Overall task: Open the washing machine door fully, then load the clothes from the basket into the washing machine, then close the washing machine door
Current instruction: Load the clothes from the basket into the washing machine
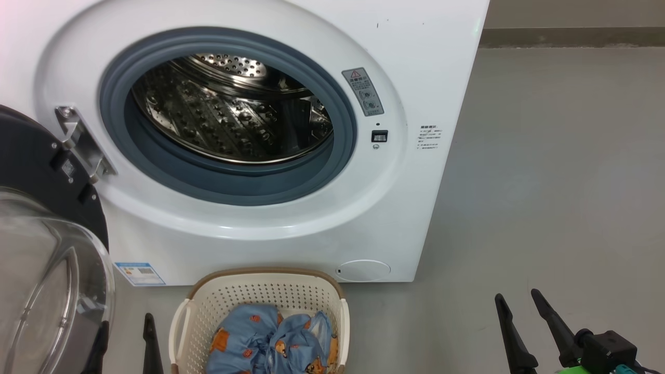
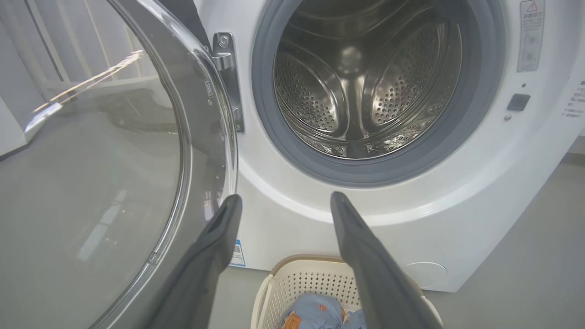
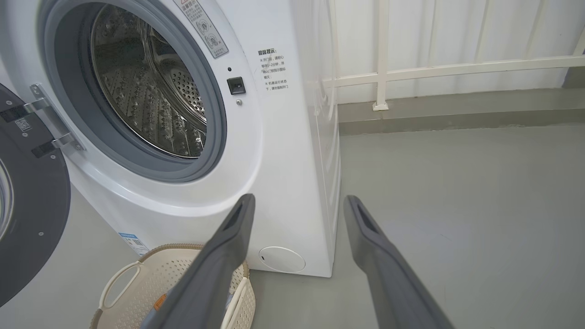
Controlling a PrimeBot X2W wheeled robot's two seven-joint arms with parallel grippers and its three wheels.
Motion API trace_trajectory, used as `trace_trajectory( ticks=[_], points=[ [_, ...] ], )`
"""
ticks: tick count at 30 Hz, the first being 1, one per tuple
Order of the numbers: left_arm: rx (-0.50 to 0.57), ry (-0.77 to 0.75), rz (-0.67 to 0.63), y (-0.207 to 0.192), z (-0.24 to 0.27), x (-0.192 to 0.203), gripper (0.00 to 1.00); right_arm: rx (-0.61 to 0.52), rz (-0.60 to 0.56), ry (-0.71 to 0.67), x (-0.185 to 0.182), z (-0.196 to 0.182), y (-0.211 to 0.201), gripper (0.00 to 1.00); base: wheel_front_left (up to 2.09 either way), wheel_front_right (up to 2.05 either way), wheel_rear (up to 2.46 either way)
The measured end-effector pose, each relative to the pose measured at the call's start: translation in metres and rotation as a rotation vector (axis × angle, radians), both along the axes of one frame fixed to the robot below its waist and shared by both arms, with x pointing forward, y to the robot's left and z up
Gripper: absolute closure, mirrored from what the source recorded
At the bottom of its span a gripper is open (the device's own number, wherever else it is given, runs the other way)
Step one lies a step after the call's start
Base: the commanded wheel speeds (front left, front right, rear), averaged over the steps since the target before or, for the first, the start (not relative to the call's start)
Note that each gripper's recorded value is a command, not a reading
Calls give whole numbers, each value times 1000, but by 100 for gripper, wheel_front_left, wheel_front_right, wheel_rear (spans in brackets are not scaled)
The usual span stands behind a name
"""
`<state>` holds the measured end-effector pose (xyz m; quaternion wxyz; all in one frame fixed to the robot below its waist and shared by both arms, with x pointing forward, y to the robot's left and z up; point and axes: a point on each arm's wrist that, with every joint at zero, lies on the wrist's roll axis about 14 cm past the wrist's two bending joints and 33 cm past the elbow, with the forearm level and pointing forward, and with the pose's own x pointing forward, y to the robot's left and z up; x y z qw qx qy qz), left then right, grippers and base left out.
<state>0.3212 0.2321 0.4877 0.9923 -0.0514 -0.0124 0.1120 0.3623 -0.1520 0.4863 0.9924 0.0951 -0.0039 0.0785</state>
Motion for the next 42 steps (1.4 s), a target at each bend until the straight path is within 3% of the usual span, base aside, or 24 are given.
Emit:
trace_trajectory(
  ticks=[14,27,42],
  points=[
    [-14,24,-31,-8,-8,5,0,-1,-1,25,3,-8,-1,0,0,0,0],
    [-39,52,-101,-30,-22,59,0,-5,14,48,32,-21,2,0,0,0,0],
    [-102,234,-186,-57,-103,119,0,-16,21,220,66,-94,0,0,0,0,0]
  ],
)
